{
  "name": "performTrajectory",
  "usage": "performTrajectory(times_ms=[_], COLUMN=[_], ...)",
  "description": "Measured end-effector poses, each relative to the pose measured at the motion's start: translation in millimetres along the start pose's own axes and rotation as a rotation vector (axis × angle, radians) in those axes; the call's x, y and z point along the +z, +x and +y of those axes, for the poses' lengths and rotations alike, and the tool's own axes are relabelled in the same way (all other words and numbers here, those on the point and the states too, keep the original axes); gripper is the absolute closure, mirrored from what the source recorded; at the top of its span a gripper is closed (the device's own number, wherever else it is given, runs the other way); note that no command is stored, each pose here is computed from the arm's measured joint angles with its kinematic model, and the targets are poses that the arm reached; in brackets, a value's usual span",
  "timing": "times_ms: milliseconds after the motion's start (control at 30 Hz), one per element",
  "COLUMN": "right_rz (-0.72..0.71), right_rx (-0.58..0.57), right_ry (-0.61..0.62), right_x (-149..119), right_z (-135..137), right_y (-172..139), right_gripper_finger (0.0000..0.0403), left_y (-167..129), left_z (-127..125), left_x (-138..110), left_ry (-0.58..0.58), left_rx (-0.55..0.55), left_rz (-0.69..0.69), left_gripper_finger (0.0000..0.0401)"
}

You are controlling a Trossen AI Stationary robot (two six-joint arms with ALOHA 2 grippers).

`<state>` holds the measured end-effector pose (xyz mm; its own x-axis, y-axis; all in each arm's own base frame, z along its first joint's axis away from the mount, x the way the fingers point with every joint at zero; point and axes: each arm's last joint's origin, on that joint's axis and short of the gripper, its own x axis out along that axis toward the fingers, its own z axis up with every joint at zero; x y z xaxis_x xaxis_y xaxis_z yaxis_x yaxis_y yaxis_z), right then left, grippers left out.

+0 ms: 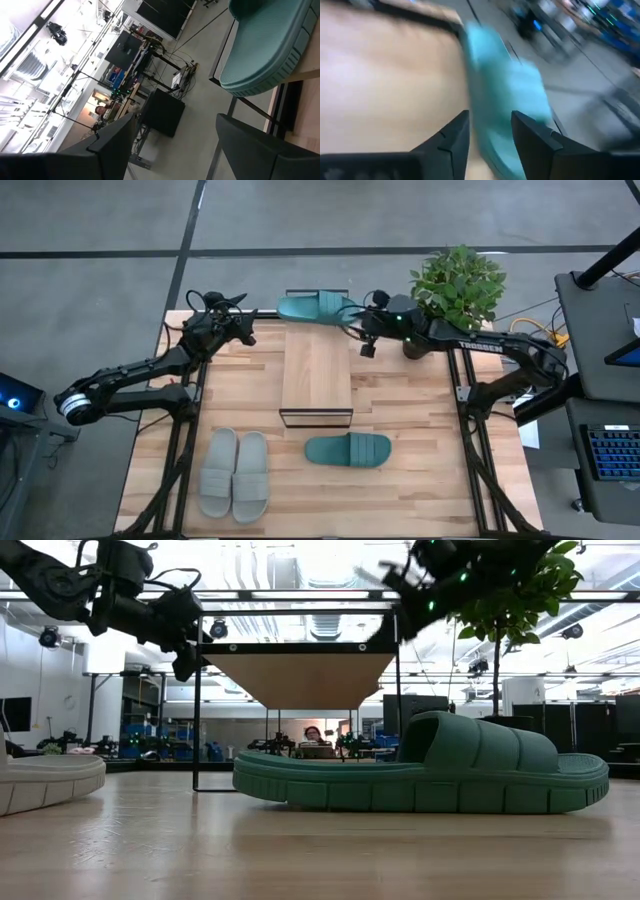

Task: Pick and place slides into the shelf
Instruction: Put the green slide on the shelf

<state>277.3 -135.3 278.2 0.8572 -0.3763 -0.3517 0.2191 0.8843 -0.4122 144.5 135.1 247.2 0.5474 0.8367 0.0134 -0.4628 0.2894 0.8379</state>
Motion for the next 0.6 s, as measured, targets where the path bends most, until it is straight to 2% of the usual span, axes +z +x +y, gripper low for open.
performTrajectory(times_ms=[200,400,500,600], right_rz=[-0.120,-0.209,-0.221,-0.189], right_rx=[0.115,0.250,0.245,0.176], right_ry=[0.057,0.041,0.016,-0.002], right_x=[28,50,56,59], right_z=[18,57,79,99], right_y=[-33,-66,-78,-87], right_gripper_finger=[0.0261,0.0272,0.0275,0.0275], left_y=[-1,-6,-9,-14], left_z=[-2,-5,-5,-3], left_x=[1,6,9,11], left_ry=[-0.078,-0.204,-0.258,-0.304], left_rx=[-0.058,-0.228,-0.310,-0.353], left_rz=[-0.059,-0.226,-0.309,-0.354], left_gripper_finger=[0.0139,0.0139,0.0139,0.0139])
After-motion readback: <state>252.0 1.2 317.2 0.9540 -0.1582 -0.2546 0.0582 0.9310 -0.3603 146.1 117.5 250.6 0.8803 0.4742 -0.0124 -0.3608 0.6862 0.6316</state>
